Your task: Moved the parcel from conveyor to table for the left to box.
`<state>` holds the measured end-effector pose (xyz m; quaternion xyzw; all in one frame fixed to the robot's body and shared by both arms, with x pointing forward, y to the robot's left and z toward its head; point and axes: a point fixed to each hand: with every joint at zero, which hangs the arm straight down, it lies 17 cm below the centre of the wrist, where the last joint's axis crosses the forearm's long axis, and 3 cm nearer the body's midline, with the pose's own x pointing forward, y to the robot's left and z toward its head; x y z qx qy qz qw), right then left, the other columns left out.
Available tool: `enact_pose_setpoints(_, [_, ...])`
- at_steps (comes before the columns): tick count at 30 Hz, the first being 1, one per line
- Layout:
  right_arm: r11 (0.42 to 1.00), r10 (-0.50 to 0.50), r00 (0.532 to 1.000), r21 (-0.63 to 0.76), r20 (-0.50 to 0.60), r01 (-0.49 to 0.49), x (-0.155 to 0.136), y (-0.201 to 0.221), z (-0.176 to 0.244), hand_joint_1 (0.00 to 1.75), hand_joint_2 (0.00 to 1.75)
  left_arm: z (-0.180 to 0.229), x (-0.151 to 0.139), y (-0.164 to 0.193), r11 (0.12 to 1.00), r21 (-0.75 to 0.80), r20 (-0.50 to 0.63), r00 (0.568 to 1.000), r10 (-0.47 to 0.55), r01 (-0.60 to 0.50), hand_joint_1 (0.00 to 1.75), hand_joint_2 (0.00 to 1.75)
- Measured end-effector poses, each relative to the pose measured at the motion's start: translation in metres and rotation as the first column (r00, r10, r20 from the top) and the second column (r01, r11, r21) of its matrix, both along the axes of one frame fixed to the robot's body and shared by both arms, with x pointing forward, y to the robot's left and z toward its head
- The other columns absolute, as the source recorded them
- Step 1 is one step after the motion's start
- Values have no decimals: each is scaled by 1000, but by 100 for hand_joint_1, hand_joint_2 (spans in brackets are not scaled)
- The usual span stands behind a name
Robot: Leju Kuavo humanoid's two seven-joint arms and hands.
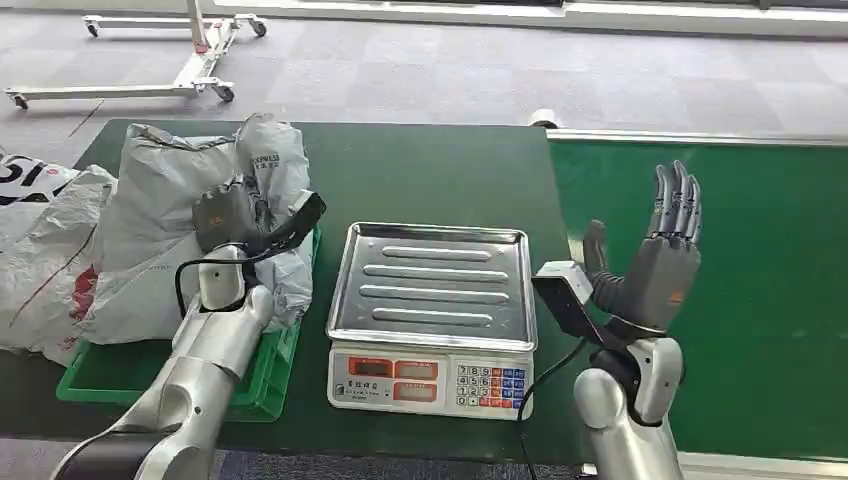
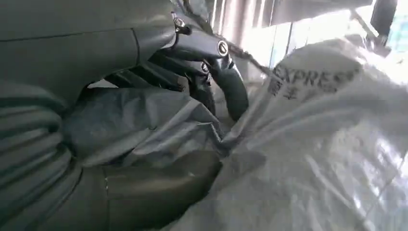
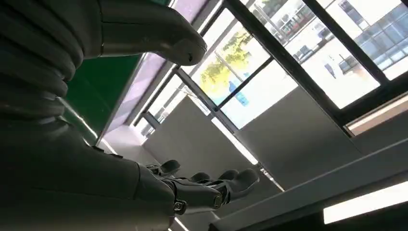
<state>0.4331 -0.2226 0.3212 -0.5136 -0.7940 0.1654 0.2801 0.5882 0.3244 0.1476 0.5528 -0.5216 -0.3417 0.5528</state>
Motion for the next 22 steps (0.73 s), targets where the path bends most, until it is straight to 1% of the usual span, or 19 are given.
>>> enact_pose_setpoints(3, [1000,1,1000,0,-4,-1,-1,0,1,0,175,-7,0,5,1000,6,-11,1000,11,-10,0,0])
enact_pose_setpoints(6, [1000,-1,1000,-2,-8,1,-2,0,0,0,175,4,-1,6,1000,10,60,998,6,-7,0,0])
enact_pose_setpoints(8, [1000,-3,1000,0,-12,2,-2,0,0,0,175,22,-5,5,1000,7,158,987,-9,8,0,0])
enact_pose_setpoints(9, [1000,-3,1000,1,-14,3,-1,-1,-1,0,175,36,-11,2,999,-3,234,972,-33,35,0,0])
enact_pose_setpoints(10, [1000,-3,1000,2,-15,3,-1,-1,-1,0,175,63,-19,-6,996,-26,343,937,-67,81,0,0])
enact_pose_setpoints(11, [1000,-3,1000,4,-17,3,-1,-1,-1,0,175,98,-32,-8,992,-36,465,881,-89,120,0,0])
enact_pose_setpoints(13, [1000,-1,1000,7,-15,1,0,-1,0,0,175,141,-54,-18,973,-57,625,768,-141,225,0,0])
enact_pose_setpoints(14, [1000,2,1000,9,-14,-2,1,0,0,0,175,175,-80,-13,959,-57,748,648,-143,278,0,0])
enact_pose_setpoints(15, [1000,2,1000,11,-9,-2,2,0,0,0,175,196,-102,-4,955,-56,823,555,-122,293,0,0])
enact_pose_setpoints(17, [1000,3,1000,13,-8,-2,5,1,-2,0,175,230,-151,16,957,-80,919,392,-38,280,0,0])
enact_pose_setpoints(19, [1000,6,1000,13,-16,-6,7,3,-6,0,175,254,-186,33,959,-122,953,299,41,255,0,0])
enact_pose_setpoints(20, [1000,10,1000,12,-19,-9,8,4,-8,0,175,266,-203,36,962,-118,967,250,54,248,0,0])
enact_pose_setpoints(21, [1000,14,1000,13,-21,-14,8,6,-9,0,175,280,-223,36,963,-110,980,191,63,247,0,0])
enact_pose_setpoints(22, [1000,18,1000,15,-23,-18,9,6,-10,0,175,290,-238,35,964,-99,987,148,63,247,0,0])
